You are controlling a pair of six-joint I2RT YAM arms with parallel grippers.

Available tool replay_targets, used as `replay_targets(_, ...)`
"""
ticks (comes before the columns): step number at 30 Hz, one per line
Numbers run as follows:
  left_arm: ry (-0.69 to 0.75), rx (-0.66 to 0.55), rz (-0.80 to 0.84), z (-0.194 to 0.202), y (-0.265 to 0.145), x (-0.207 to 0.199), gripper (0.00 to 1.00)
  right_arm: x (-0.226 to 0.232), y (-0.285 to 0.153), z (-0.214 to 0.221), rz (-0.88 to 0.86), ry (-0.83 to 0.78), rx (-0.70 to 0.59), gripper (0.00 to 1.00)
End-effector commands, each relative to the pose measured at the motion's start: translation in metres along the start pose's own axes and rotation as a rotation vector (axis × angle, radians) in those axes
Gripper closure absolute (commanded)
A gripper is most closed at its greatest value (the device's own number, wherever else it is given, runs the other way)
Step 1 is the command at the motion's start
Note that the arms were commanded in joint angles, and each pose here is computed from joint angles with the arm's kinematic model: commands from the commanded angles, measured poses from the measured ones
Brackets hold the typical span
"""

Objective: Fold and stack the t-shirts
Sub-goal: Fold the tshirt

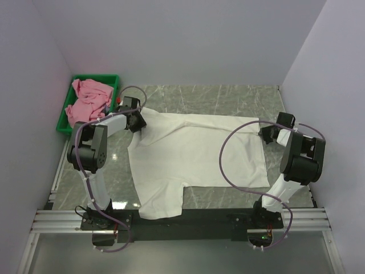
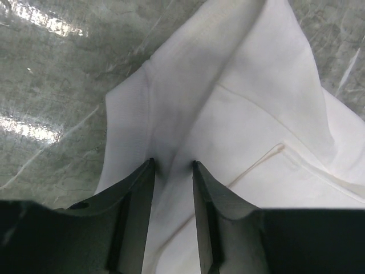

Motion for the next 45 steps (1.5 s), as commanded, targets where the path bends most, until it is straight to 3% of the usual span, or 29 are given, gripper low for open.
replay_targets(1, -0.029, 0.018, -0.080, 0.008, 0.004, 0.023, 0.61, 0.008, -0.008, -0.025, 0.012, -0.074, -0.085, 1.00)
replay_targets(3, -0.040, 0.015, -0.073, 0.005, 0.002, 0.024, 0.61, 0.010, -0.008, -0.026, 0.010, -0.105, -0.080, 1.00)
replay_targets(5, -0.039, 0.009, -0.050, 0.002, -0.003, 0.020, 0.58, 0.015, -0.009, -0.028, -0.005, -0.163, -0.069, 0.89)
replay_targets(6, -0.038, 0.001, -0.037, -0.001, -0.006, 0.017, 0.50, 0.016, -0.009, -0.030, -0.013, -0.211, -0.070, 0.79)
replay_targets(10, -0.013, -0.043, 0.021, -0.016, -0.021, 0.002, 0.32, 0.037, -0.014, -0.045, -0.072, -0.335, -0.106, 0.61)
replay_targets(15, 0.041, -0.117, 0.092, -0.039, -0.036, -0.017, 0.16, 0.059, -0.006, -0.058, -0.116, -0.479, -0.063, 0.55)
replay_targets(20, 0.081, -0.113, 0.101, -0.051, -0.025, -0.024, 0.13, 0.069, 0.012, -0.050, -0.148, -0.577, 0.021, 0.55)
replay_targets(30, 0.164, -0.091, 0.097, -0.064, 0.008, -0.037, 0.21, 0.075, 0.036, -0.032, -0.150, -0.698, 0.122, 0.55)
replay_targets(38, 0.165, -0.058, 0.066, -0.054, 0.029, -0.029, 0.28, 0.073, 0.046, -0.028, -0.118, -0.698, 0.155, 0.57)
replay_targets(41, 0.167, -0.050, 0.044, -0.052, 0.035, -0.025, 0.35, 0.074, 0.047, -0.029, -0.115, -0.698, 0.157, 0.66)
replay_targets(45, 0.175, -0.046, 0.024, -0.050, 0.038, -0.019, 0.58, 0.074, 0.049, -0.032, -0.086, -0.699, 0.153, 0.99)
Point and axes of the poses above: each gripper's point midway between its finger pads, its own y axis out along the fingers, its own x axis along the line the jaws close on, z = x × y, the point moved 6 cm from there along -y, back along the fingers, and after that the axes turned 9 degrees about -y, right-handed, at the moved point
